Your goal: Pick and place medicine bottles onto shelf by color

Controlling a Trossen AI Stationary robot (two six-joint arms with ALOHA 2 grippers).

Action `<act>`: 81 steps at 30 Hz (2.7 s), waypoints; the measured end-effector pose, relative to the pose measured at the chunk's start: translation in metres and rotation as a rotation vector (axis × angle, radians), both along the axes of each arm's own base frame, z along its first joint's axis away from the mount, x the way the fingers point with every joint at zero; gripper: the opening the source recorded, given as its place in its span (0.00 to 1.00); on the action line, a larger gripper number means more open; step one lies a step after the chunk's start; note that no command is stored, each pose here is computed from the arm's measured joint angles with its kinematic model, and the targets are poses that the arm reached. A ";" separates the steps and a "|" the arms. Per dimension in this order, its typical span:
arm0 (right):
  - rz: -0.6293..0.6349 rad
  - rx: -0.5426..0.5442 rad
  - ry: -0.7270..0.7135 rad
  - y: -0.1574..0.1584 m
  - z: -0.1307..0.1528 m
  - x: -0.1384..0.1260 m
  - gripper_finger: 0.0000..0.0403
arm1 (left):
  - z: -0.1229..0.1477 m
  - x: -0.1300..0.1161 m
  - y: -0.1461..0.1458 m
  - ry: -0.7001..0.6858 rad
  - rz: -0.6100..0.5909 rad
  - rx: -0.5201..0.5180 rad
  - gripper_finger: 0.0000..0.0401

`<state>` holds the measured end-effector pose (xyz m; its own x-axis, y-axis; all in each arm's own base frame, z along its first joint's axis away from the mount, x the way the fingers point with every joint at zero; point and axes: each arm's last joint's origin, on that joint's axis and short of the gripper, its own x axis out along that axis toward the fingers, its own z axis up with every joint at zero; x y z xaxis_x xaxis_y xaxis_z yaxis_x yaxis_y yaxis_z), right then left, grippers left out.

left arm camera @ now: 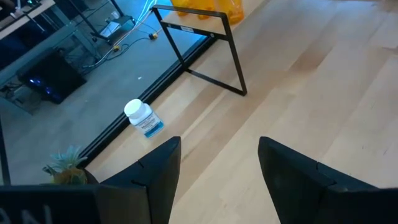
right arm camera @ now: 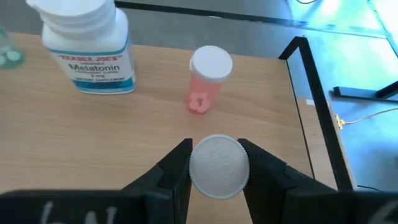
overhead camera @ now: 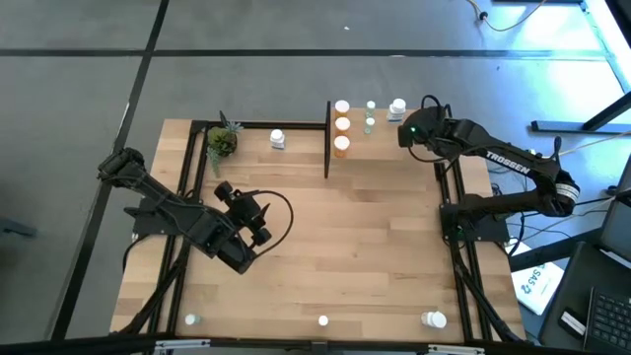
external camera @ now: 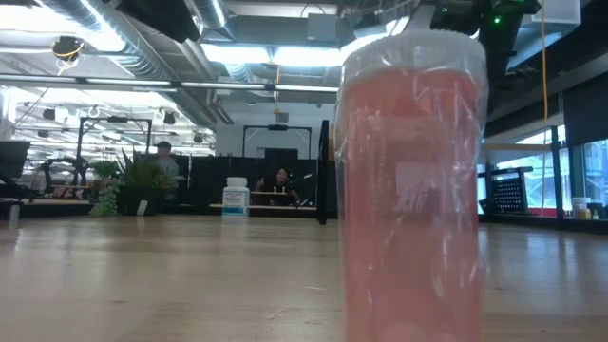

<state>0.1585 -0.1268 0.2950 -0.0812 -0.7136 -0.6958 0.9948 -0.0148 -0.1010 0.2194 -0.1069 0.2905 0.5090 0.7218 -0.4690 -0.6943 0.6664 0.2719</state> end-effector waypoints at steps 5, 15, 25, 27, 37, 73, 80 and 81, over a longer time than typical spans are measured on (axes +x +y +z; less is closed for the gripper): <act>0.018 0.012 0.003 -0.001 -0.002 0.003 0.30 | 0.000 0.000 0.000 0.000 0.000 0.000 0.52; 0.039 0.006 0.009 -0.006 -0.006 0.011 0.30 | 0.000 0.000 0.000 0.003 -0.001 -0.004 0.52; 0.031 0.033 -0.012 -0.005 -0.007 0.010 0.30 | -0.001 0.000 -0.001 0.036 -0.014 -0.025 0.52; 0.030 0.034 -0.011 -0.005 -0.007 0.010 0.30 | -0.001 0.000 -0.001 0.037 -0.014 -0.025 0.52; 0.028 0.033 -0.010 -0.005 -0.007 0.010 0.30 | -0.001 0.000 -0.001 0.038 -0.015 -0.024 0.52; -0.019 0.029 -0.045 -0.007 -0.007 0.009 0.30 | -0.001 0.000 -0.001 0.038 -0.015 -0.026 0.52; -0.013 0.037 -0.045 -0.007 -0.008 0.009 0.30 | -0.001 0.000 -0.001 0.040 -0.016 -0.028 0.52; -0.013 0.037 -0.045 -0.007 -0.008 0.009 0.30 | -0.001 0.000 -0.001 0.040 -0.016 -0.028 0.52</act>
<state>0.1677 -0.1342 0.2874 -0.0584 -0.6862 -0.7251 0.9981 -0.0248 -0.0569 0.2192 -0.1076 0.2893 0.5008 0.7002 -0.5089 -0.6727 0.6848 0.2802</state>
